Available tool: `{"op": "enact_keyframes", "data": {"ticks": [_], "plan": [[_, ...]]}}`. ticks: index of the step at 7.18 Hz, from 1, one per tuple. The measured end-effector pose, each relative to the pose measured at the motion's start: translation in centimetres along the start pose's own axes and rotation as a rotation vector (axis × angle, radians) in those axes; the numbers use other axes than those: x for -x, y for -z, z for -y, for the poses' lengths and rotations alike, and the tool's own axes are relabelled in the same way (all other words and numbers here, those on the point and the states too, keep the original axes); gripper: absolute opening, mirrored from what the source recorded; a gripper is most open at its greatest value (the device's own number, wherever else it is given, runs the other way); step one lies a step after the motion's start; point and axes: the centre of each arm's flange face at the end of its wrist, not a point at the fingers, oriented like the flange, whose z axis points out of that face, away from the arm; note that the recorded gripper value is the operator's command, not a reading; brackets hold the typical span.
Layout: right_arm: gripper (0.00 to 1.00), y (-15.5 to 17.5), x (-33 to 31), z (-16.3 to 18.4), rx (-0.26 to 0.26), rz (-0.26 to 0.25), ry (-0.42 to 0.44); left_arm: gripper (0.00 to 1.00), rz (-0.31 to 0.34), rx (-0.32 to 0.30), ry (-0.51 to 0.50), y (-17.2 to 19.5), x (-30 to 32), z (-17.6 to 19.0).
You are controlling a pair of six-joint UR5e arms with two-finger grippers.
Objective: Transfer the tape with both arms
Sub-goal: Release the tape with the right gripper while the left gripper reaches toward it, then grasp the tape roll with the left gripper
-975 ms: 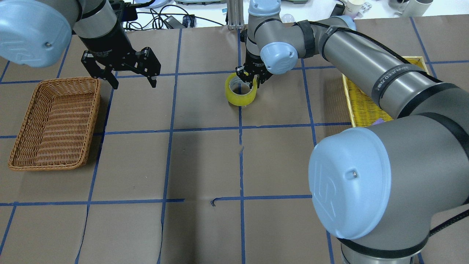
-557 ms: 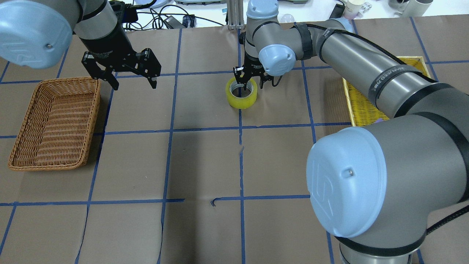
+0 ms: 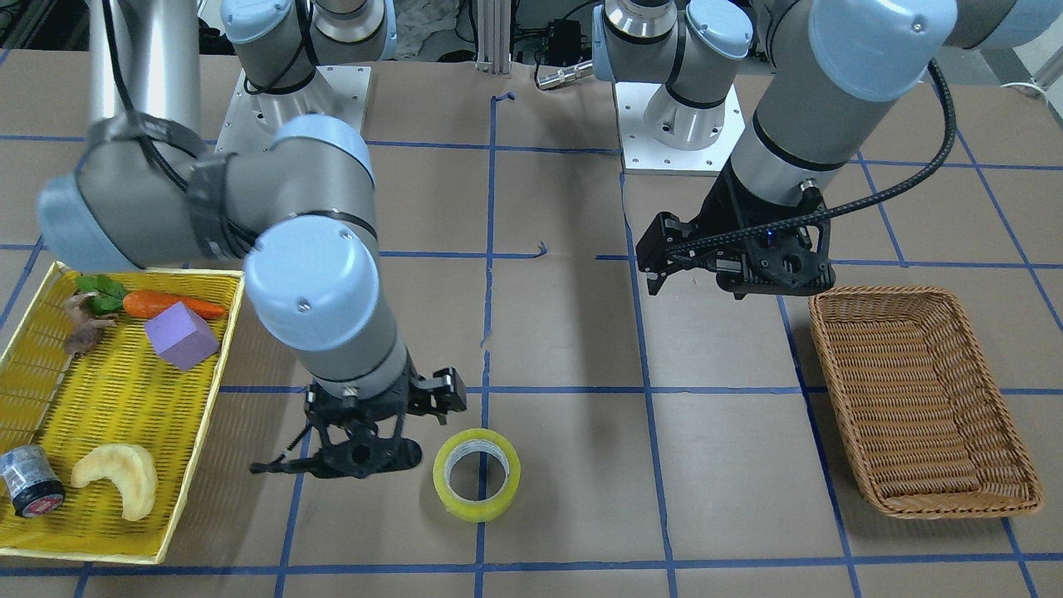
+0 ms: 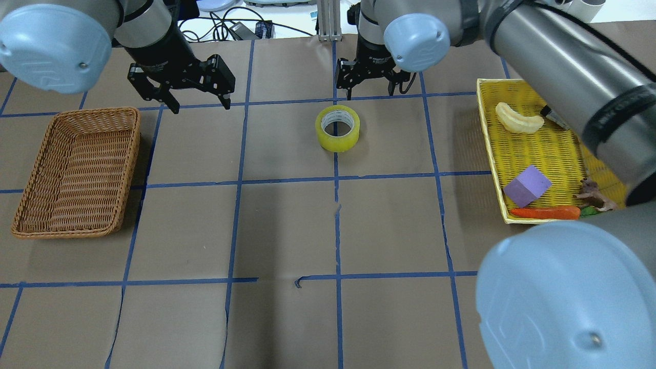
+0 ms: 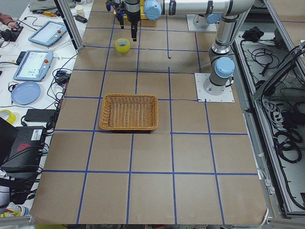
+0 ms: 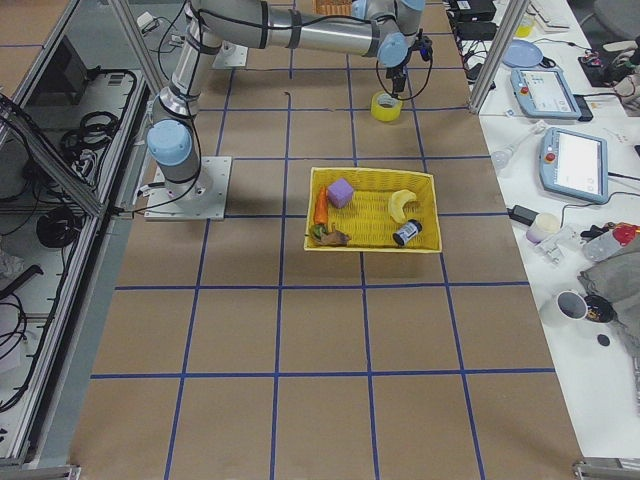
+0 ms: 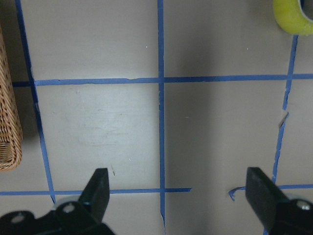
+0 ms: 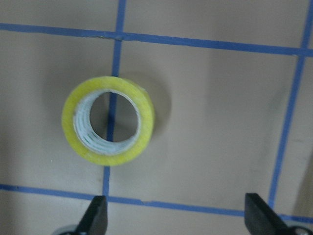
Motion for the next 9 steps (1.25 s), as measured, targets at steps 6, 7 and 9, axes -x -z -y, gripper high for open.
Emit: {"op": "enact_keyframes", "data": {"ticks": [6, 7, 9], "plan": [[1.00, 14.6, -13.8, -14.6, 0.079, -0.072, -0.058, 1.00, -0.059, -0.069, -0.010, -12.5, -8.2, 5.7], [1.00, 15.0, -13.8, -15.2, 0.071, -0.073, -0.061, 1.00, -0.063, -0.085, -0.013, -15.4, -8.9, 6.9], [1.00, 15.4, -13.7, -15.6, 0.052, -0.072, -0.066, 1.00, -0.076, -0.124, -0.002, -20.3, -9.6, 8.9]]}}
